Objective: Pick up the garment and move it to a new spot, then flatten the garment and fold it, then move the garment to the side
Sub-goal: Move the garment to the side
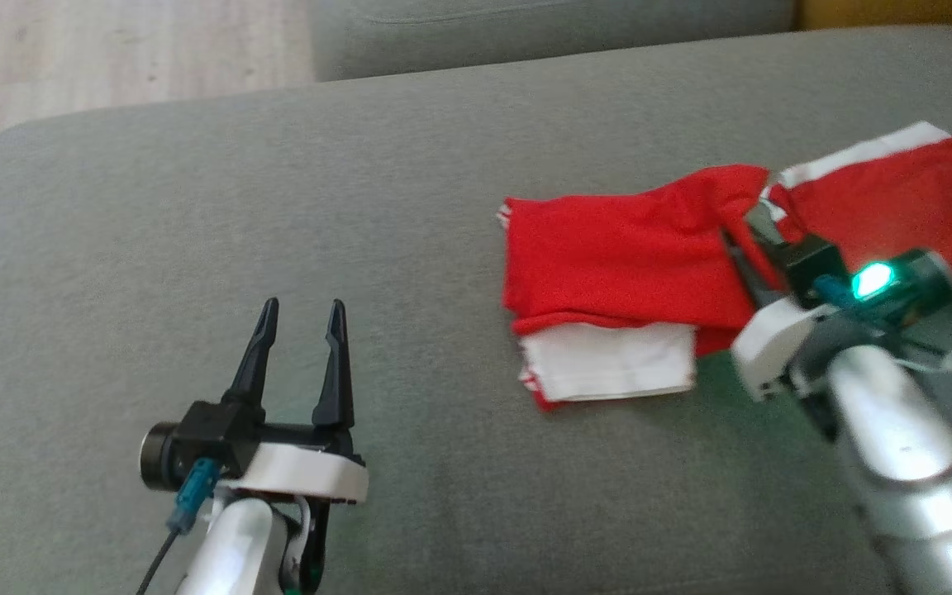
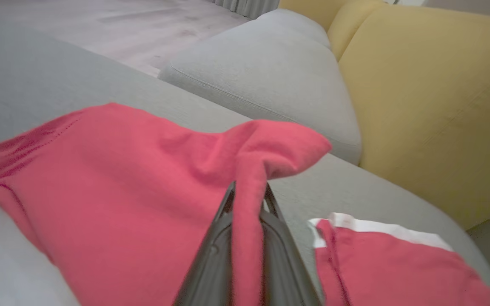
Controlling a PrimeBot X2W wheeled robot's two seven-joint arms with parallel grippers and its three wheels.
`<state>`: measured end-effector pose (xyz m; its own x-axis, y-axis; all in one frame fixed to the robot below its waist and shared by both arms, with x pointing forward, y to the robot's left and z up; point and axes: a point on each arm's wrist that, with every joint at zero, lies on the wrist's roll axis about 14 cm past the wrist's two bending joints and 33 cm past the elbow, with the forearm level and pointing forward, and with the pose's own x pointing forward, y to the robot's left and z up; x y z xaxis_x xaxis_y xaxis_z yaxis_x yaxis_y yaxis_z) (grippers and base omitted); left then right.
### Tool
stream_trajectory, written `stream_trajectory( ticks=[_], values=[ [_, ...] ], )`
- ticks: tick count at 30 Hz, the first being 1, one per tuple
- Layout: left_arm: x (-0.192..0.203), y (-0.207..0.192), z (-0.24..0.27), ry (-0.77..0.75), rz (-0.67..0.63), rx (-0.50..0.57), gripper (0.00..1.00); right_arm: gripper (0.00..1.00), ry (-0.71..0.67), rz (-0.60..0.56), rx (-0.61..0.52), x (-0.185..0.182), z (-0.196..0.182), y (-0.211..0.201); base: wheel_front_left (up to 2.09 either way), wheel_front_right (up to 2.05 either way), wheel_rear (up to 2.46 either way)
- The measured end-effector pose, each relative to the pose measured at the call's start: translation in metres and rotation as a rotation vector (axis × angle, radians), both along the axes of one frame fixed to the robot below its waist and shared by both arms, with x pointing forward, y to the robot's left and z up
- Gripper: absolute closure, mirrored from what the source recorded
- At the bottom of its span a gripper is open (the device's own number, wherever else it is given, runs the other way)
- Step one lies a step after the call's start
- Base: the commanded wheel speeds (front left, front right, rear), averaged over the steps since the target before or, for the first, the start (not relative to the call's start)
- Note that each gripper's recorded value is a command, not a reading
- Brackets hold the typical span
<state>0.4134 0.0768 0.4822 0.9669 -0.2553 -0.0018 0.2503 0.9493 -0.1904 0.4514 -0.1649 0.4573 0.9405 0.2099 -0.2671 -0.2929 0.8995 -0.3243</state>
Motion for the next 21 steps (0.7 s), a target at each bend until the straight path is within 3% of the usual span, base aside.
stream_trajectory(
  ticks=[11,15,21],
  values=[
    [0.025,-0.027,-0.021,0.038,-0.076,-0.006,0.00,1.00,0.060,-0.113,-0.390,0.011,0.021,-0.150,0.00,0.00,0.00],
    [0.033,-0.026,-0.032,0.062,-0.076,-0.011,0.00,1.00,0.085,-0.210,-0.448,0.022,0.032,-0.199,0.00,0.00,0.00],
    [0.041,-0.010,-0.045,0.088,-0.040,-0.007,0.00,1.00,0.136,-0.313,-0.484,0.036,0.025,-0.241,0.00,0.00,0.00]
  ],
)
